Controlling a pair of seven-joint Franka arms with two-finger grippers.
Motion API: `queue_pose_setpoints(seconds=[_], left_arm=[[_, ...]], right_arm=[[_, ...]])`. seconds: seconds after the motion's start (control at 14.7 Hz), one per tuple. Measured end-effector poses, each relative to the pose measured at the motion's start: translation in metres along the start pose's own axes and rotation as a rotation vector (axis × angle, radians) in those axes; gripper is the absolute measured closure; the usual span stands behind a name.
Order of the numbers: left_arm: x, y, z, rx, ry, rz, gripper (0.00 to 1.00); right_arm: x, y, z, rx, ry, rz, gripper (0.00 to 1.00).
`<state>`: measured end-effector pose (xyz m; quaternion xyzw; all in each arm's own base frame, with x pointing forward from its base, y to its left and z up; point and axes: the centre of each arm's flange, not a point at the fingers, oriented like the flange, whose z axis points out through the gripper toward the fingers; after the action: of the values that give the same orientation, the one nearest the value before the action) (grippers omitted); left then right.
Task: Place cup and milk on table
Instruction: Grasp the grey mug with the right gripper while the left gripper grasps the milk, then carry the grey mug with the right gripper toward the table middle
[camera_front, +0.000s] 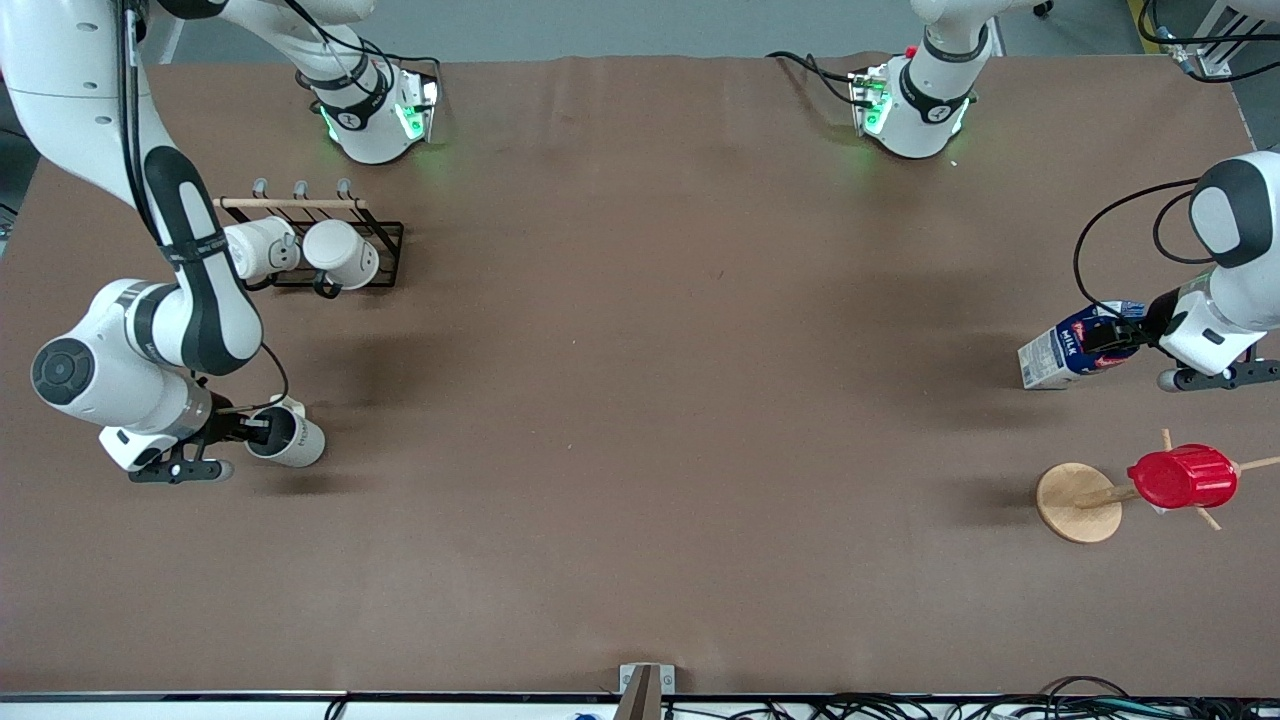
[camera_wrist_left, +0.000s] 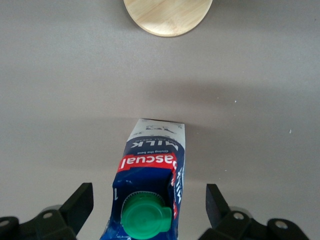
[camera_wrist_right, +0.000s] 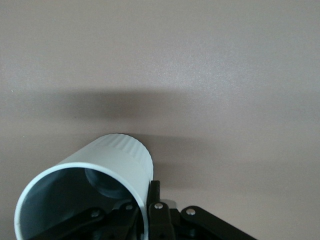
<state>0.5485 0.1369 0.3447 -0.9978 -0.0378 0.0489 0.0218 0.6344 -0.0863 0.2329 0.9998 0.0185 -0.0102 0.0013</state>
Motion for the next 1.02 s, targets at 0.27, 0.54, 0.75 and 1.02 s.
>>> queue_pose_setpoints(seconds=[0.27, 0.54, 0.75, 1.02], left_arm=[[-0.003, -0.009, 0.004, -0.002, 0.003, 0.004, 0.14], [-0.004, -0.008, 0.006, -0.003, -0.002, 0.007, 0.26], [-0.005, -0.007, 0.008, -0.004, -0.006, 0.008, 0.26], [-0.006, -0.006, 0.010, -0.005, -0.010, 0.010, 0.26]], right_arm=[[0.014, -0.022, -0.050, 0.046, -0.072, 0.017, 0.96], [0.021, -0.116, -0.134, 0.089, -0.123, -0.054, 0.96], [0.011, -0.216, -0.148, 0.114, -0.133, 0.023, 0.96], [-0.016, -0.358, -0.154, 0.142, -0.074, 0.152, 0.96]])
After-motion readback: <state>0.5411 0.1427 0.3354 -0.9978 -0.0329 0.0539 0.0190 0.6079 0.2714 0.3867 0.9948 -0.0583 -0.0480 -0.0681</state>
